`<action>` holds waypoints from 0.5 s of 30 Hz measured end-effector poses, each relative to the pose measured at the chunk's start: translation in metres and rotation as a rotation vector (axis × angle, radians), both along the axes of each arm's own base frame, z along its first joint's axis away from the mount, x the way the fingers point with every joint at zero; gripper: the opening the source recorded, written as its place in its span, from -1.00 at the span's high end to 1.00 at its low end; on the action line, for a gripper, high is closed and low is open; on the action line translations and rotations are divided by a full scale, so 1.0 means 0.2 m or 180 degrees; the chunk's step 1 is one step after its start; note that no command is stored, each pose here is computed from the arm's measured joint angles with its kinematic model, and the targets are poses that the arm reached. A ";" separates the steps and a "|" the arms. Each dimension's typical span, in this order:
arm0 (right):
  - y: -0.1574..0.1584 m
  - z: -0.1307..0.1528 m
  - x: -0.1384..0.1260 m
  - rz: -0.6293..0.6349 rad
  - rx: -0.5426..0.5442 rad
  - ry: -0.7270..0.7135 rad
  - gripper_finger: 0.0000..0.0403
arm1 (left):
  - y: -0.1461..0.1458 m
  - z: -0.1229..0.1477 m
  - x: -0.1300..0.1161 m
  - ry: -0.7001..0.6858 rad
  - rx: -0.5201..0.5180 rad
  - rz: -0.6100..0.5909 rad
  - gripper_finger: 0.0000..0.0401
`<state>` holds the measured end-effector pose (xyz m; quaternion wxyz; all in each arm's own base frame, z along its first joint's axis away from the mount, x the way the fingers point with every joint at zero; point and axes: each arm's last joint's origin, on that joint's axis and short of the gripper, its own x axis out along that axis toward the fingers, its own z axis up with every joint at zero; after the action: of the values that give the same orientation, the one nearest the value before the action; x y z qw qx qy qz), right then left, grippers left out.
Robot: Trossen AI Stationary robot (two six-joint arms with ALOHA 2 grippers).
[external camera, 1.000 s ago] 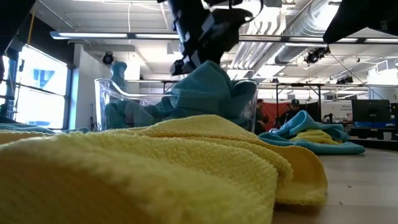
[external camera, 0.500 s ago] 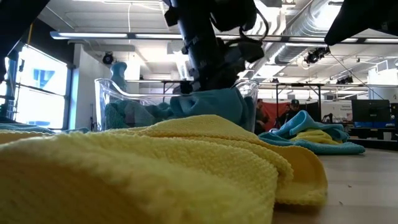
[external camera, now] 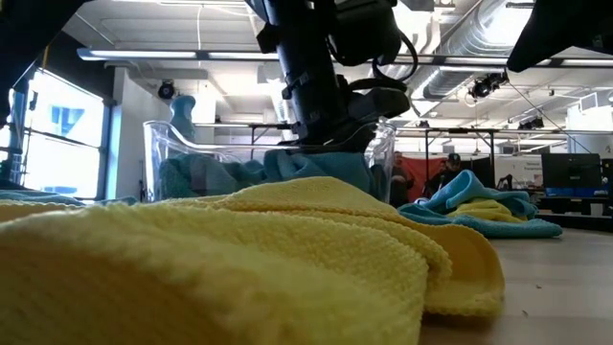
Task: Sort microfiber towel by color & place in baskets
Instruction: Put the blue microfiber cloth into the bottom transparent bin
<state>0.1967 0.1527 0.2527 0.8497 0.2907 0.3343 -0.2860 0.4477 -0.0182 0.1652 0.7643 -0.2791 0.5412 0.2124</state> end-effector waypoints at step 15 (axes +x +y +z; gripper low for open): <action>0.00 0.00 0.00 0.0020 -0.0024 0.0018 1.00 | 0.00 0.28 -0.09 -0.0266 0.0062 0.0014 0.45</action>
<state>0.1964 0.1524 0.2525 0.8507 0.2855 0.3365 -0.2855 0.4304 -0.0192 0.2208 0.7884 -0.2815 0.5060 0.2075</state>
